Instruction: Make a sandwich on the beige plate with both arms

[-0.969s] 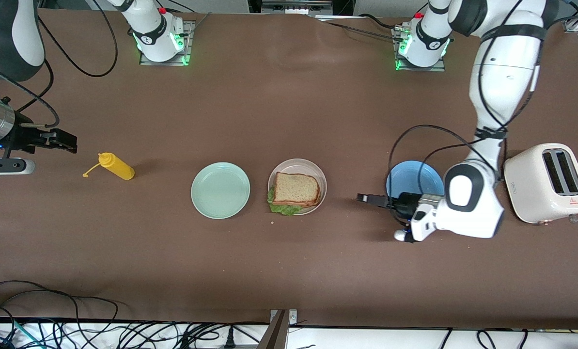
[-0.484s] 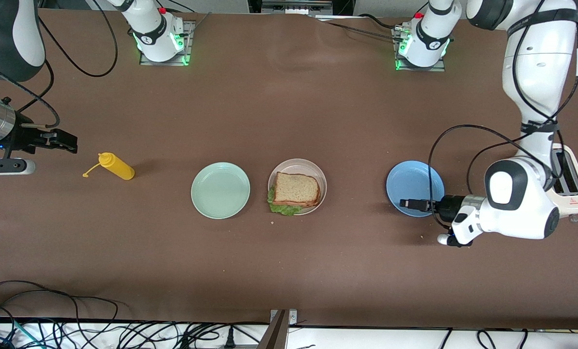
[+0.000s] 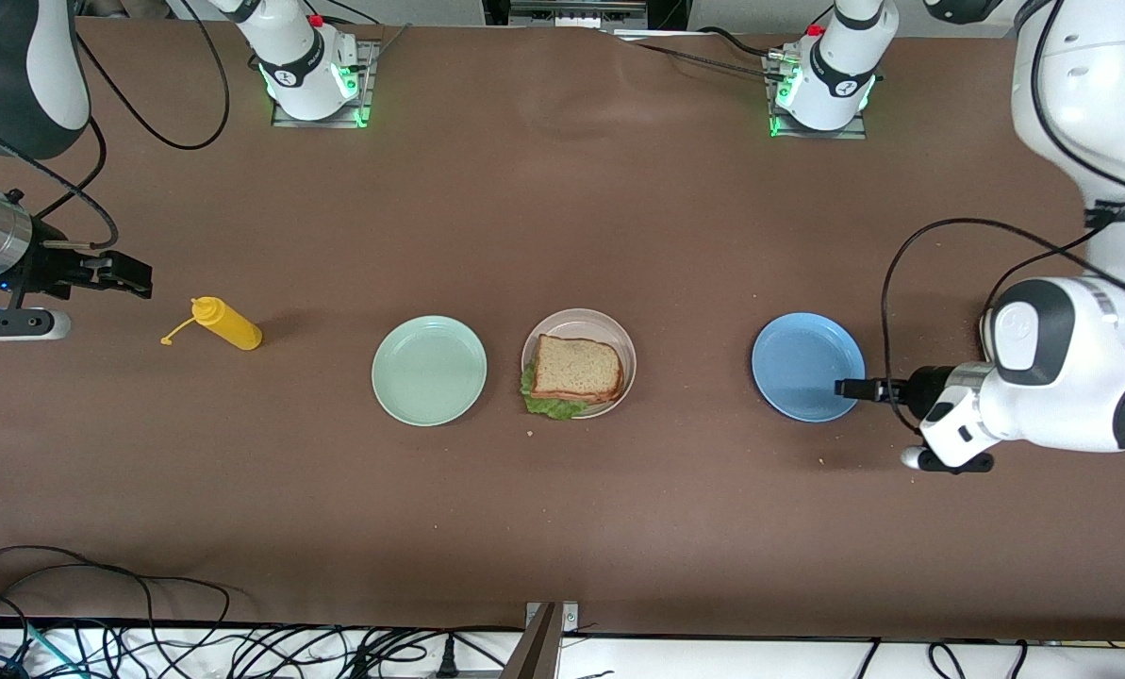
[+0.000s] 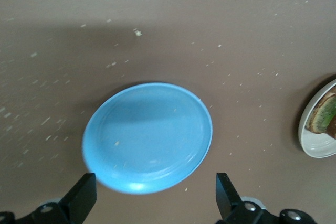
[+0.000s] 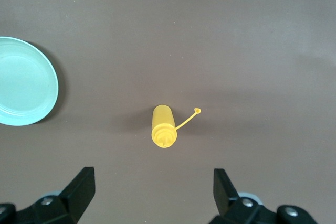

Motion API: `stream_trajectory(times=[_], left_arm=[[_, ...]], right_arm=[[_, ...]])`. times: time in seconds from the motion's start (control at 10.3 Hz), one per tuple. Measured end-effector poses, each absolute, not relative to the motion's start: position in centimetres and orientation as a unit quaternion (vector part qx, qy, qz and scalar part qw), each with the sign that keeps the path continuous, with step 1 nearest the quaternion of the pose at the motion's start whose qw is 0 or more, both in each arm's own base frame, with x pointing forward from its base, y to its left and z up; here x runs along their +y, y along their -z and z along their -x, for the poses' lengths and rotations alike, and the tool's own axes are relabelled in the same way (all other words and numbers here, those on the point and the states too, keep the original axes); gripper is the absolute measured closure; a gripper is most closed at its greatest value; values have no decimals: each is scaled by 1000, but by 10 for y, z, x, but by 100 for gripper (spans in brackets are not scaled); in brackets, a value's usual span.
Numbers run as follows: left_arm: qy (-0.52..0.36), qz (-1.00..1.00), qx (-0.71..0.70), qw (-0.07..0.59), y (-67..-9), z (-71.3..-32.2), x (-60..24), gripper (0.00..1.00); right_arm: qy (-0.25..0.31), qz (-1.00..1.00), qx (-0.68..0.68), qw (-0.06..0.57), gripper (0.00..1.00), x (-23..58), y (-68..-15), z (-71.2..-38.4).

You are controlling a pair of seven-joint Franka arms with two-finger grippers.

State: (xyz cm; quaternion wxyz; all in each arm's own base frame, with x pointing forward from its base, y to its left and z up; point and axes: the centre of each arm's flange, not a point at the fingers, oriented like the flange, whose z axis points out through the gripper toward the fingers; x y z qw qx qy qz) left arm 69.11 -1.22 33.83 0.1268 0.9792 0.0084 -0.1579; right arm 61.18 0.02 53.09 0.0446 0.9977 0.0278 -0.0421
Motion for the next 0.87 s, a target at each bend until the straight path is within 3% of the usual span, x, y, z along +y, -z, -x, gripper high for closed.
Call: stream_trajectory(times=[0.39, 0.87], left_arm=[[180, -983, 12, 34, -395, -670, 5, 0], [177, -984, 14, 21, -462, -645, 9, 0]], right_arm=[[39, -999, -21, 12, 0, 6, -531, -612], [35, -999, -27, 12, 0, 5, -531, -613]])
